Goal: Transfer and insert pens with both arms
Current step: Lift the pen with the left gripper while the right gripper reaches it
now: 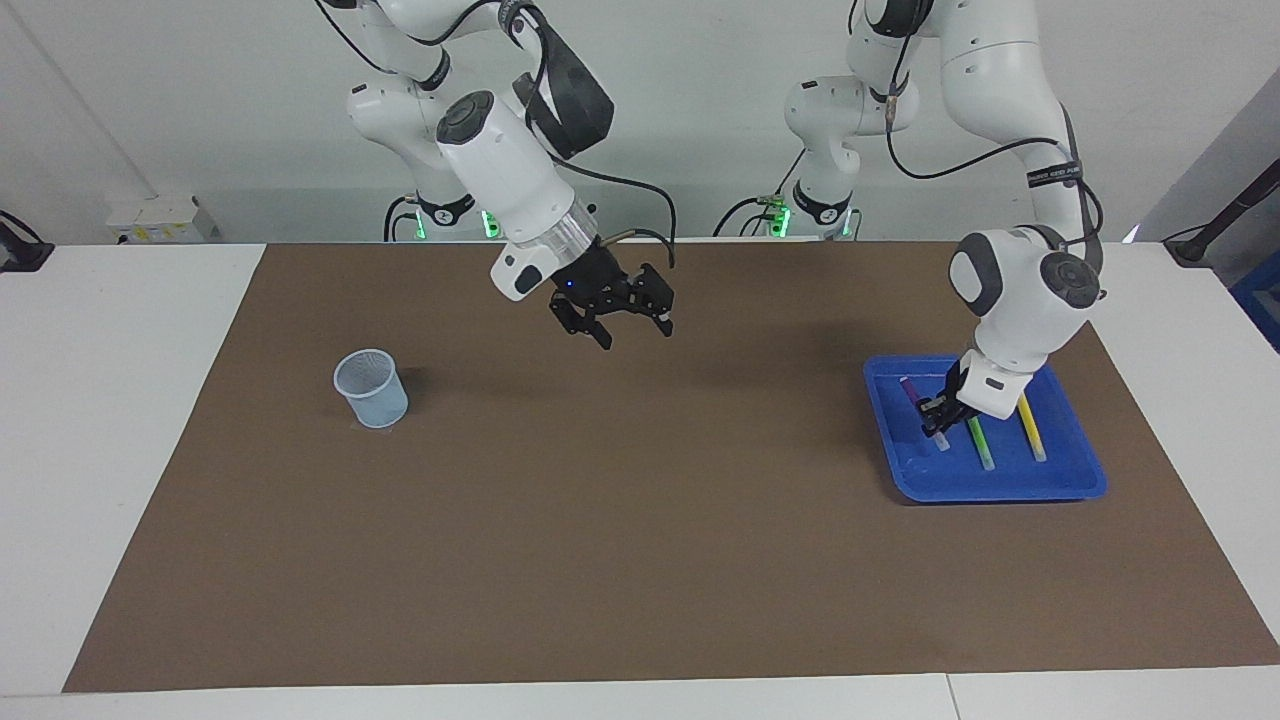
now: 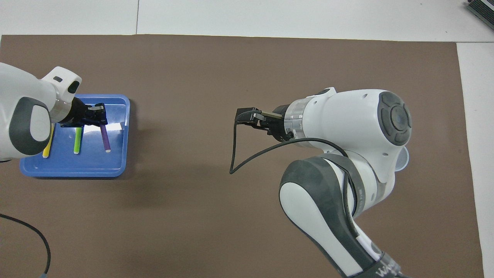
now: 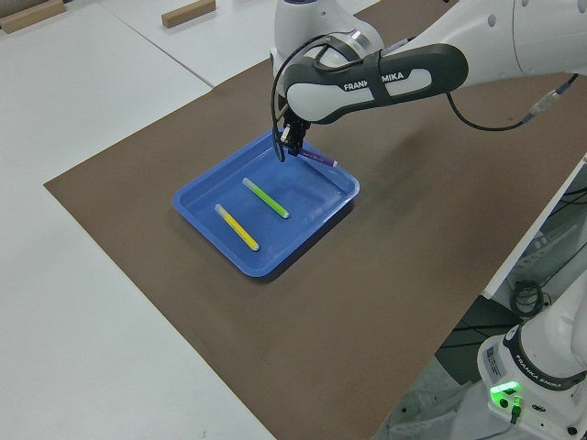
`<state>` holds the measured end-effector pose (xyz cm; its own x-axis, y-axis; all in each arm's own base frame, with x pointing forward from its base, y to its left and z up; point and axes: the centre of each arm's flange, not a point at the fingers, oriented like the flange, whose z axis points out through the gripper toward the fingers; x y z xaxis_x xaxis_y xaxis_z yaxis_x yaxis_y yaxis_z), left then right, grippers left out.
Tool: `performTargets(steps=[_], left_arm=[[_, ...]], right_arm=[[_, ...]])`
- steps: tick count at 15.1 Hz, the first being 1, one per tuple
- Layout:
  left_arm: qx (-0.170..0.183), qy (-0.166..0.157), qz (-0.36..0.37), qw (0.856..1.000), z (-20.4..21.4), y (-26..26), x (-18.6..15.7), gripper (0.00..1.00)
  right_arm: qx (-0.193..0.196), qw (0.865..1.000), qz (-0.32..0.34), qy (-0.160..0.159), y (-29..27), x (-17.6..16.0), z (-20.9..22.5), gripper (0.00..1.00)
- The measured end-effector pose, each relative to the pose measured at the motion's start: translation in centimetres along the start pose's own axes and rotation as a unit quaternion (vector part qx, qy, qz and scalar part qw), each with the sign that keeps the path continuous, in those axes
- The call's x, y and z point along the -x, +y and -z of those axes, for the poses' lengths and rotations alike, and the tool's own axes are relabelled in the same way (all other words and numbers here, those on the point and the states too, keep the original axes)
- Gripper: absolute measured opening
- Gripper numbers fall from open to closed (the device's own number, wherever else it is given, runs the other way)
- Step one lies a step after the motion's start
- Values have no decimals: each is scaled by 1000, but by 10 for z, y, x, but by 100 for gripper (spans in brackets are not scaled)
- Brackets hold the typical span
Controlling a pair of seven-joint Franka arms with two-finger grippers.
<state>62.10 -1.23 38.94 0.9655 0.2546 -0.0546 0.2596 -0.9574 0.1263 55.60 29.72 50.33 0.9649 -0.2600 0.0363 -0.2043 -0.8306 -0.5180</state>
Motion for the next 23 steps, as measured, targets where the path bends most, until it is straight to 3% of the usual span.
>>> performTargets(steps=[4,7,13,18,23], left_arm=[[25,-28,97,995,59,31,7,17],[59,-54,192,978,85,54,24,17],[103,-124,374,913,104,97,52,17],[162,-218,455,848,104,117,63,17],[181,-269,484,813,95,118,79,17]], right_arm=[[-27,999,-29,0,-1,-3,2,100],[-48,998,-42,6,-5,-3,3,100],[-91,992,-79,33,-44,23,-5,100],[-101,993,-65,19,-78,63,-19,100],[-119,991,-48,29,-97,84,-22,100]])
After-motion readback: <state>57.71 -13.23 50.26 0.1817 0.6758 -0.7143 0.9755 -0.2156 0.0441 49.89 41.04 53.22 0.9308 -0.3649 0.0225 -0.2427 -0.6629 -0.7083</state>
